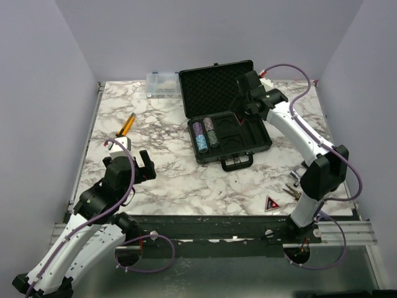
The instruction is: Pack up texas hold em set
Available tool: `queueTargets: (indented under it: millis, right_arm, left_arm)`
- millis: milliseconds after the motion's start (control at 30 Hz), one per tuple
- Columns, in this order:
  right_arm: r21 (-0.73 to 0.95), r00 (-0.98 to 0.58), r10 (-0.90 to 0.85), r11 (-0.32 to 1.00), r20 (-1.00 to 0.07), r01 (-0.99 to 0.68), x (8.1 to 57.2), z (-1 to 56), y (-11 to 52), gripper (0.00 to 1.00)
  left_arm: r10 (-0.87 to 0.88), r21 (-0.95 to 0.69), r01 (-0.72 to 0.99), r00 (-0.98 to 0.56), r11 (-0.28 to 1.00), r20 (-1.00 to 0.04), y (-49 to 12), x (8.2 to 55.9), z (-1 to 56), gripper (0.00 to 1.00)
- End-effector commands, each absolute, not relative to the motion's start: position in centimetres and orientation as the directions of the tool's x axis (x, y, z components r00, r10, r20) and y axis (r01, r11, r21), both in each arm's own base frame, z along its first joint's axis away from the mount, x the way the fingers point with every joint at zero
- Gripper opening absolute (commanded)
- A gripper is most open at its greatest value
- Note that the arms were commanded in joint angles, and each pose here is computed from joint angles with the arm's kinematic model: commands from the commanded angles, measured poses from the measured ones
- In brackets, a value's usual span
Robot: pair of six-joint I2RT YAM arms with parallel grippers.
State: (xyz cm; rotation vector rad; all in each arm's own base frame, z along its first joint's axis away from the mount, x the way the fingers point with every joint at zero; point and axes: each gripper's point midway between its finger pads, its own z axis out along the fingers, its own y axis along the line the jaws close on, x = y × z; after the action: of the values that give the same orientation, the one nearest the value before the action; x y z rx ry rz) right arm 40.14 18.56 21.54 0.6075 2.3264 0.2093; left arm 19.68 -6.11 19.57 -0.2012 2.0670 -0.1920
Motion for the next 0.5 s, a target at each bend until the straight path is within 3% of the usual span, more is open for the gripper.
queueTargets:
  millis: [0,467]
  right_arm:
    - [0.357,-0.648,0.485,0.874,-0.587,0.330,42.7,21.4,20.8,0.50]
    - [0.454,-0.678,0.636,0.760,-0.369,0.466,46.0,14.3,25.2,0.50]
  left_arm:
    - [-0.226,-0.213,-0.081,-0.467,0.974,-0.855,-5.6,19.6,19.4,0.98]
    - [-0.241,-0.223,-0.093,-0.444,0.970,-0.863,-5.2,19.5,19.7,0.98]
